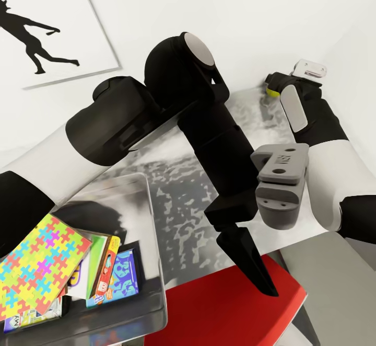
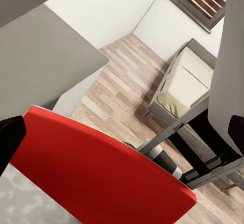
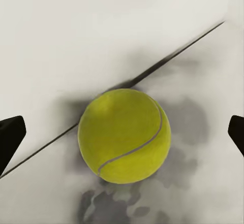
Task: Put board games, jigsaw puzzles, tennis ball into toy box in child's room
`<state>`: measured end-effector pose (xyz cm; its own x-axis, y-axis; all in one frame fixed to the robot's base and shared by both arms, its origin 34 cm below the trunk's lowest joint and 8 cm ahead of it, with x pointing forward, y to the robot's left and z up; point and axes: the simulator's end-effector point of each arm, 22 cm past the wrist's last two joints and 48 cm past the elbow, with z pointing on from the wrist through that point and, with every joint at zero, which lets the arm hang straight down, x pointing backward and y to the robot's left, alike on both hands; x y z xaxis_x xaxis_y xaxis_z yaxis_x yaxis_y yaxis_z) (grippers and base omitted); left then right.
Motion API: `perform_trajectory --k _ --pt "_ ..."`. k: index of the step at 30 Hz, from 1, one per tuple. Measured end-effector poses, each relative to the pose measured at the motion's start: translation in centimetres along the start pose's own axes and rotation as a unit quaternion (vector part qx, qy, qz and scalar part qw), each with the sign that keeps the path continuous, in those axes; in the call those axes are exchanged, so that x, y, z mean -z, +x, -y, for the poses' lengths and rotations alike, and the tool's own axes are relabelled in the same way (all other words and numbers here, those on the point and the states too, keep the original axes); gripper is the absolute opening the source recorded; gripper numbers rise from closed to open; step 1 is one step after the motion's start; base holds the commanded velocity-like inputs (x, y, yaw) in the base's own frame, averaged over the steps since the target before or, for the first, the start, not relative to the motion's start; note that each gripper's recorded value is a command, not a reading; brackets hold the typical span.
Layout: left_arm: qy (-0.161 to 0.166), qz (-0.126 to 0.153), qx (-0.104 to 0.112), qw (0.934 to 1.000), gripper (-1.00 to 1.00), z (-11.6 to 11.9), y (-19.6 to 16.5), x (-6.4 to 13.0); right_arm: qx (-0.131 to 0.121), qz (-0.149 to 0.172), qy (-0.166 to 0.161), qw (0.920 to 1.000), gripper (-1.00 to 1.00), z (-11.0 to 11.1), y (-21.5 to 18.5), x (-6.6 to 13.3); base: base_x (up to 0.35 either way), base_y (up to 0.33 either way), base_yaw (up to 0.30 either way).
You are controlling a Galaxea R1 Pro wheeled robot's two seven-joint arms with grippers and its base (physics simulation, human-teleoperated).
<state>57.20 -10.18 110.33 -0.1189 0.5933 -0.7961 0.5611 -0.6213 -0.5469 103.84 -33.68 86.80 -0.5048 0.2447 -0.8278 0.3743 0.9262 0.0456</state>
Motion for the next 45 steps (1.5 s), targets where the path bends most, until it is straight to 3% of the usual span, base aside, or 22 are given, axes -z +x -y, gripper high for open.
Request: perform_trajectory --k 32,45 --pt "0.014 0.013 0.01 0.9998 1.0 -1.3 1.4 -0.3 0.009 -0.02 0.008 0.9997 1.0 0.5 3.5 -1.9 0.0 0.0 0.0" --pt "0.016 0.015 0.011 0.9997 1.0 -1.4 1.6 -0.3 0.006 -0.015 0.007 0.9998 1.0 0.4 3.3 -2.1 0.0 0.0 0.0"
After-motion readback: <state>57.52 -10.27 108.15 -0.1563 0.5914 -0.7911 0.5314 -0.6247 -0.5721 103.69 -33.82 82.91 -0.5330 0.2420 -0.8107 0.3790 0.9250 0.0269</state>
